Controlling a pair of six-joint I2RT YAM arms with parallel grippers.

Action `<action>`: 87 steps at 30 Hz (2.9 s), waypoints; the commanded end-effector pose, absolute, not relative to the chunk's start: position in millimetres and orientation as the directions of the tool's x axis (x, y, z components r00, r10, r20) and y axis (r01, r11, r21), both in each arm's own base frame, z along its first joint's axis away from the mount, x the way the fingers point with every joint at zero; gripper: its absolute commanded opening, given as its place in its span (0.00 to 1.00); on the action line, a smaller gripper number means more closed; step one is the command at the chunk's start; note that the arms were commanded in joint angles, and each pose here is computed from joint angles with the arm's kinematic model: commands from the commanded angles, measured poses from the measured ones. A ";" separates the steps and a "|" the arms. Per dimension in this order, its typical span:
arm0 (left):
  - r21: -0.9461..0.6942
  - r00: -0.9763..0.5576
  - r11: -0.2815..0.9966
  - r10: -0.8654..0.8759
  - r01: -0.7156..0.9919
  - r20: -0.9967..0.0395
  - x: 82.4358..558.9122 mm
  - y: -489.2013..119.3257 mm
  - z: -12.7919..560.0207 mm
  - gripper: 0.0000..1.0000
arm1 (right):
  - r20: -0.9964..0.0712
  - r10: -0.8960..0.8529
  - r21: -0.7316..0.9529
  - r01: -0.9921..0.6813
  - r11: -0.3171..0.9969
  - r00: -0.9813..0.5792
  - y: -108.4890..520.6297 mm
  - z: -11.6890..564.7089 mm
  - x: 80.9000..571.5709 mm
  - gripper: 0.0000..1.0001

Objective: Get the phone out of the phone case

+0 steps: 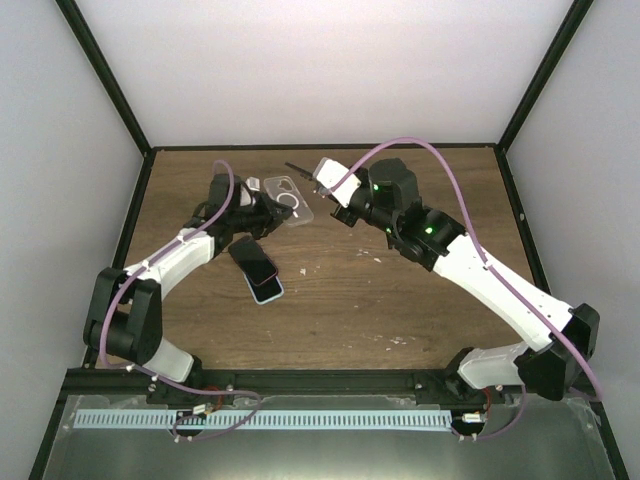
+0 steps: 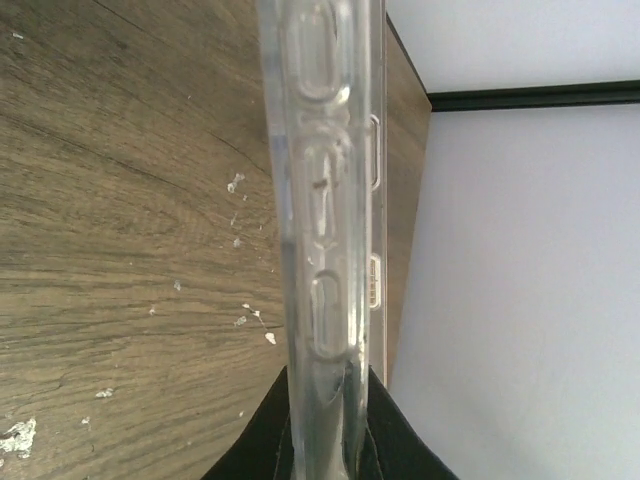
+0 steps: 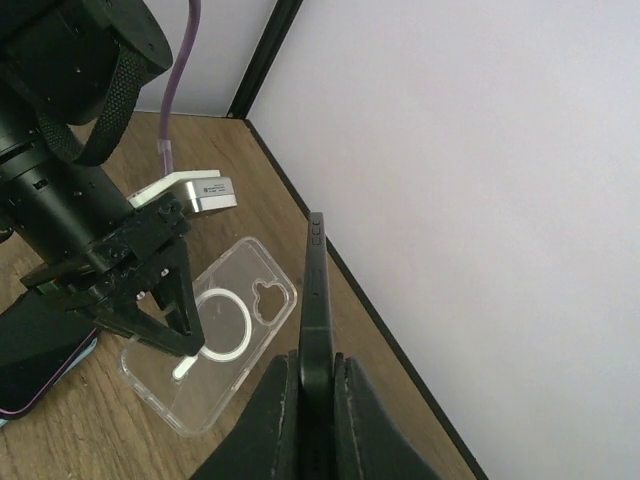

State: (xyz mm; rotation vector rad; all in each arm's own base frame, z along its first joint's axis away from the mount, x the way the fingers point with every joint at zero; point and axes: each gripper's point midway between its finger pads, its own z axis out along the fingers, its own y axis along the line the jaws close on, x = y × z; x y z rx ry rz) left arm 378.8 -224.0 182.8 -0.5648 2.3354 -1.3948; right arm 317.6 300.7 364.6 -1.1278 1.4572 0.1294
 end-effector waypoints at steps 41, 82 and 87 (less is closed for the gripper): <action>-0.862 -0.934 0.435 -0.113 0.259 -0.338 432.5 -462.8 101.6 0.00 | -0.857 -0.516 -0.483 -0.368 0.795 0.010 136.3 386.3 355.1 0.01; -0.713 -0.908 0.678 -0.167 0.178 -0.385 450.3 -458.8 80.1 0.88 | -0.847 -0.531 -0.490 -0.367 0.791 -0.012 138.5 379.8 368.3 0.01; -0.668 -0.914 0.735 -0.182 0.118 -0.361 438.2 -442.1 79.5 1.00 | -0.846 -0.533 -0.499 -0.349 0.793 -0.001 136.5 385.2 369.0 0.01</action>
